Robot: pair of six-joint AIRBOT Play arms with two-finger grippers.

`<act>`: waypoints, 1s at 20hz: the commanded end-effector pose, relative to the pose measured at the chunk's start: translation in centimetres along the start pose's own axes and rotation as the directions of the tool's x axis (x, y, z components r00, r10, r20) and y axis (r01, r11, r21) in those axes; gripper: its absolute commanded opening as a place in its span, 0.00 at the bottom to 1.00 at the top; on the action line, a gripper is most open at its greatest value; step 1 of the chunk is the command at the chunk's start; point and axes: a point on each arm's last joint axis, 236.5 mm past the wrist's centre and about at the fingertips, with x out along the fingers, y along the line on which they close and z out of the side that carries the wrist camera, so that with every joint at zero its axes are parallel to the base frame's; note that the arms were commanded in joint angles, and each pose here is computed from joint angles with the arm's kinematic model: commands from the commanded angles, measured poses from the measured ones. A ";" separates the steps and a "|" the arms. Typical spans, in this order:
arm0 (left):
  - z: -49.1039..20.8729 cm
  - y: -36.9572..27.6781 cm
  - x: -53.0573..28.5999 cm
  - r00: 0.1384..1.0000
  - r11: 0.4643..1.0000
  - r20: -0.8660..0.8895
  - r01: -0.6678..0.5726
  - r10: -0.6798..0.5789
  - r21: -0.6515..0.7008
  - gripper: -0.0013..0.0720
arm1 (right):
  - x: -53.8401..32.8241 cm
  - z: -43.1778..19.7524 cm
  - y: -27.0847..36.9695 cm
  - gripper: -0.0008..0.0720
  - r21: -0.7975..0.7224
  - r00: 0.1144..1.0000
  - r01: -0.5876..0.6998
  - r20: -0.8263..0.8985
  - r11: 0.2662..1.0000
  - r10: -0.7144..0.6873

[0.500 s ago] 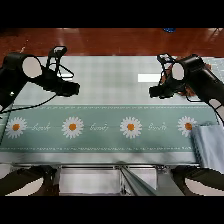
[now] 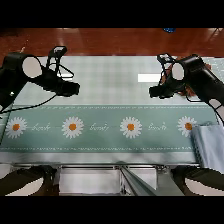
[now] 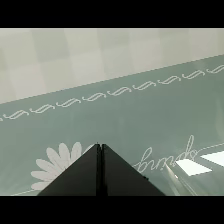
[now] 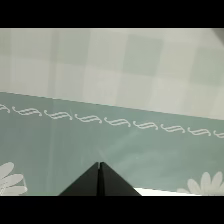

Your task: Fold the shirts.

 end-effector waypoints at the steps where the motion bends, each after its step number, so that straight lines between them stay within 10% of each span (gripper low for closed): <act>1: 0.0 0.0 0.0 1.000 1.000 -0.001 0.000 0.000 0.001 0.05 | 0.0 0.0 0.0 0.03 0.000 1.000 0.000 0.000 1.000 0.000; 9: 3.2 -0.3 0.0 0.991 1.000 0.132 0.012 -0.012 0.001 0.07 | -0.5 5.5 0.6 0.04 -0.017 0.972 -0.021 0.232 1.000 0.024; 10: 4.5 -0.2 0.0 0.983 1.000 0.184 0.014 -0.014 0.000 0.28 | -1.4 8.3 -0.2 0.17 -0.045 0.936 0.026 0.351 0.999 -0.008; 11: 5.6 -0.2 0.0 0.974 1.000 0.224 0.015 -0.012 -0.009 0.69 | -2.8 11.4 -1.4 0.51 -0.082 0.875 0.115 0.481 0.990 -0.062; 13: 6.3 0.1 0.7 0.970 1.000 0.241 0.012 -0.007 -0.019 0.71 | -5.8 16.7 -4.4 0.58 -0.109 0.711 0.322 0.684 0.940 -0.164; 15: 5.8 0.7 1.2 0.976 1.000 0.216 -0.013 0.016 -0.014 0.71 | -5.2 18.3 -10.1 0.58 0.066 0.649 0.348 0.703 0.935 -0.291; 20: 3.5 1.8 1.6 0.991 0.998 0.116 -0.064 0.064 -0.003 0.71 | 4.5 12.9 -26.6 0.56 0.554 0.814 0.097 0.434 0.827 -0.387</act>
